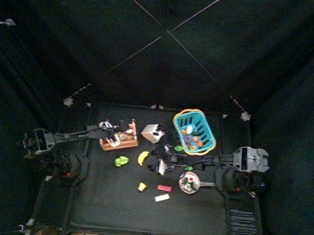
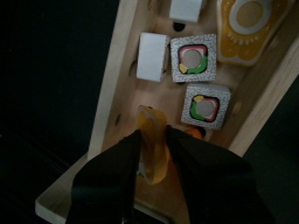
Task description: Place squash half on table
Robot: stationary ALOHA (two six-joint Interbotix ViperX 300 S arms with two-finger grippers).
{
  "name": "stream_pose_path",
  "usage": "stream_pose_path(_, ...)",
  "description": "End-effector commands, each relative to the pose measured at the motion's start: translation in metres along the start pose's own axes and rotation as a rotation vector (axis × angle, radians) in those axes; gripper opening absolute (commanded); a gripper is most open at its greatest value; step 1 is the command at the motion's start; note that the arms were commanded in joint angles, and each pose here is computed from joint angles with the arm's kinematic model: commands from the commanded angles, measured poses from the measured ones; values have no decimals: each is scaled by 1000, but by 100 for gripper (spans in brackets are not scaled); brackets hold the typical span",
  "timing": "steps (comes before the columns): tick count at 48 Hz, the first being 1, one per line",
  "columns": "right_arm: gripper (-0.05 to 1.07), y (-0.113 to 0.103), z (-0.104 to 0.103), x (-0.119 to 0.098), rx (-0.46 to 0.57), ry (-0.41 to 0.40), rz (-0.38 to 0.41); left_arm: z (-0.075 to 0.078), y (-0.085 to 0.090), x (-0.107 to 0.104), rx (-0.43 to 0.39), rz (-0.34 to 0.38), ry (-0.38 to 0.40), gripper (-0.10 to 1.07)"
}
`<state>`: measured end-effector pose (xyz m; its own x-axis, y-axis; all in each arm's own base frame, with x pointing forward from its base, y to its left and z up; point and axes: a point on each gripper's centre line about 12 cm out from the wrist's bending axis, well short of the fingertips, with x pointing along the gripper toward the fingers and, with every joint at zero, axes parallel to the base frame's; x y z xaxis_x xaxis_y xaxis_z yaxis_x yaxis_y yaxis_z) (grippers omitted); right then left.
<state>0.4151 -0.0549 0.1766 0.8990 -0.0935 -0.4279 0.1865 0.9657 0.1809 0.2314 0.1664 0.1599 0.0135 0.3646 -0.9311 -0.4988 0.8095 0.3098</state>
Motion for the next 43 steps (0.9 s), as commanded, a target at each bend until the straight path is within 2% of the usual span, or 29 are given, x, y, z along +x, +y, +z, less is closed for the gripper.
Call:
stream_pose_path(1,103,5,24,-11,-5,-62,11,4,1,-5,-2,2,-25,69)
stream_pose_path(12,103,7,37,-29,5,-102,16,9,-11,-23,38,-11,-85,69)
stream_pose_path(17,103,8,43,-43,23,-129,16,6,-27,-44,102,-22,-148,69)
stream_pose_path(25,103,9,47,-63,36,-168,21,-3,-44,-87,173,-61,-301,69)
stream_pose_path(32,103,8,41,-72,39,-169,23,-20,-67,-109,266,-140,-441,69)
stream_pose_path(43,103,7,33,-75,60,-155,17,-47,-117,-104,439,-337,-686,69)
